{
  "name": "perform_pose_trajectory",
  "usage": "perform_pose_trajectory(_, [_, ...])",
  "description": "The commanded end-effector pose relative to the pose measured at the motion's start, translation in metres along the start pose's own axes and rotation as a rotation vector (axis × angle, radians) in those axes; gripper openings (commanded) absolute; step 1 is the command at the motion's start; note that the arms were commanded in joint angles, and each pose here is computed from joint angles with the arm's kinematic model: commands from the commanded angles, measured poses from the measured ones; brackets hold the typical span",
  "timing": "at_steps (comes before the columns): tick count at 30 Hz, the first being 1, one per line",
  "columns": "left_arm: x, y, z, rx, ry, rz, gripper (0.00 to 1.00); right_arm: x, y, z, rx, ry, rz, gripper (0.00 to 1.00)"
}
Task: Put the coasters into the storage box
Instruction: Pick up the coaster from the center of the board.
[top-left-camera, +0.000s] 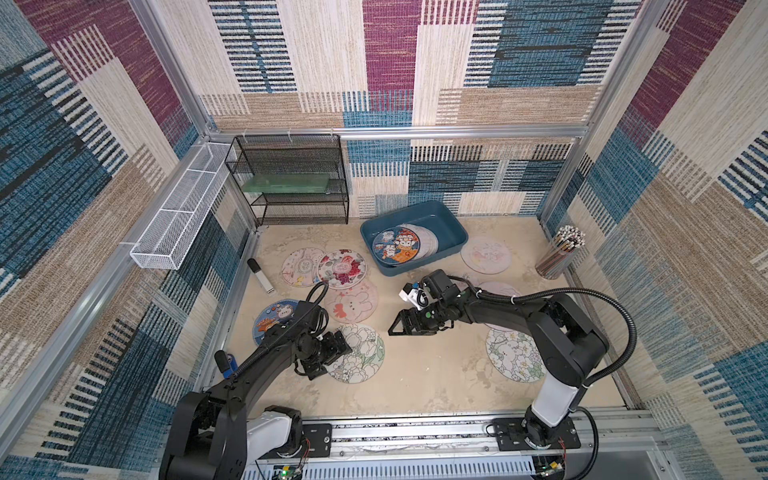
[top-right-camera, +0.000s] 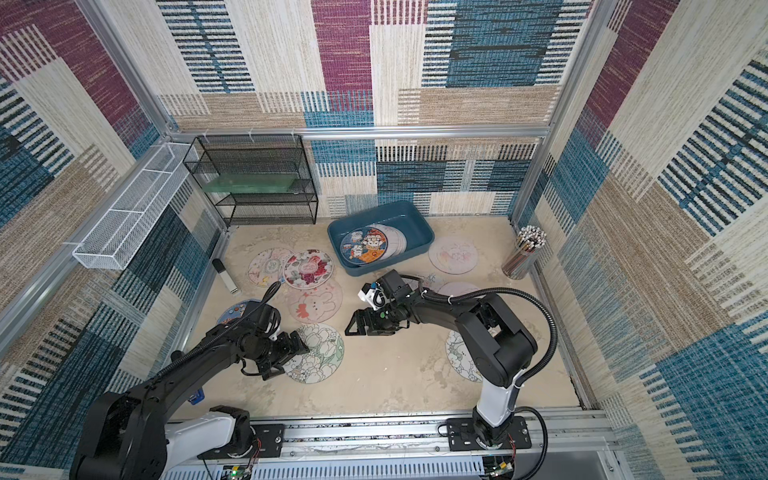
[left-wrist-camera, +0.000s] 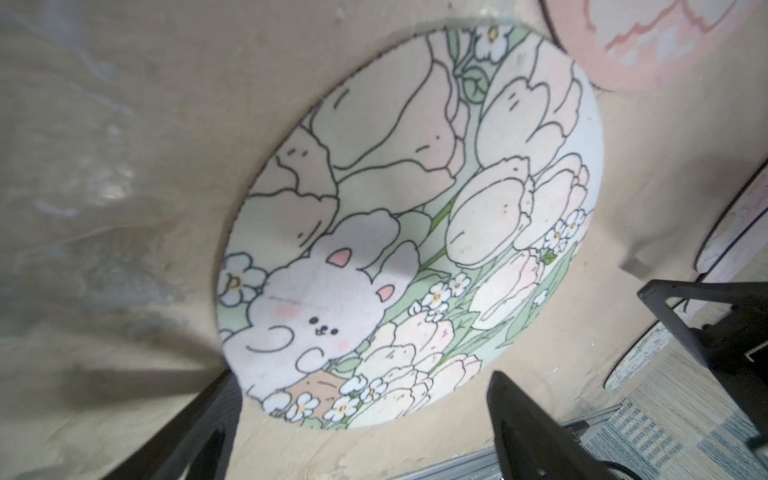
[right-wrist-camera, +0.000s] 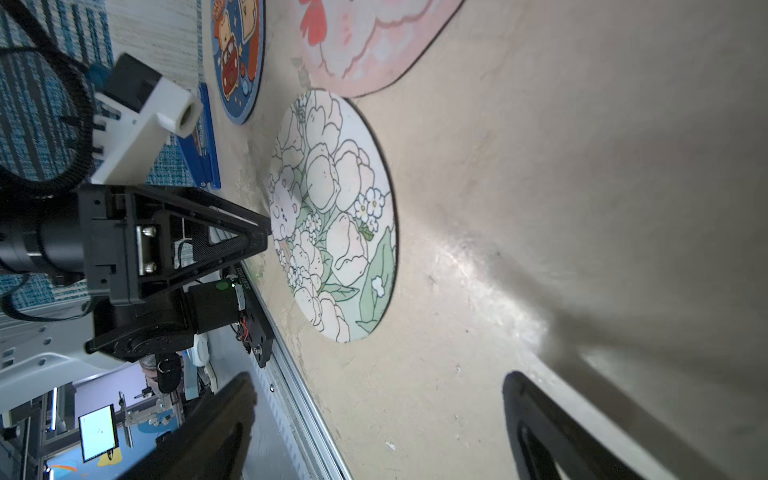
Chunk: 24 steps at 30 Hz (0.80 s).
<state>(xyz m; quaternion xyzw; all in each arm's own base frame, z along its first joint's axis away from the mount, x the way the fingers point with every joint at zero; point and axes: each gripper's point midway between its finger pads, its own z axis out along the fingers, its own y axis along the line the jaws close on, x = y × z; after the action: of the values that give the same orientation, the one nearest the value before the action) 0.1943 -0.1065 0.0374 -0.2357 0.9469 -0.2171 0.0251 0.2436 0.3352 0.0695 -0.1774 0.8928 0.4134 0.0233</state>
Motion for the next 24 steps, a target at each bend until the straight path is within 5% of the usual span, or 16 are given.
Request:
perform_pose_trajectory(1, [-0.001, -0.004, -0.002, 0.005, -0.007, 0.068, 0.90, 0.005, -0.002, 0.011, 0.059, 0.038, 0.004, 0.97])
perform_pose_trajectory(24, [-0.002, 0.003, 0.006, -0.044, 0.013, 0.126, 0.85, 0.016, 0.000, 0.072, 0.214, 0.165, 0.033, 0.84])
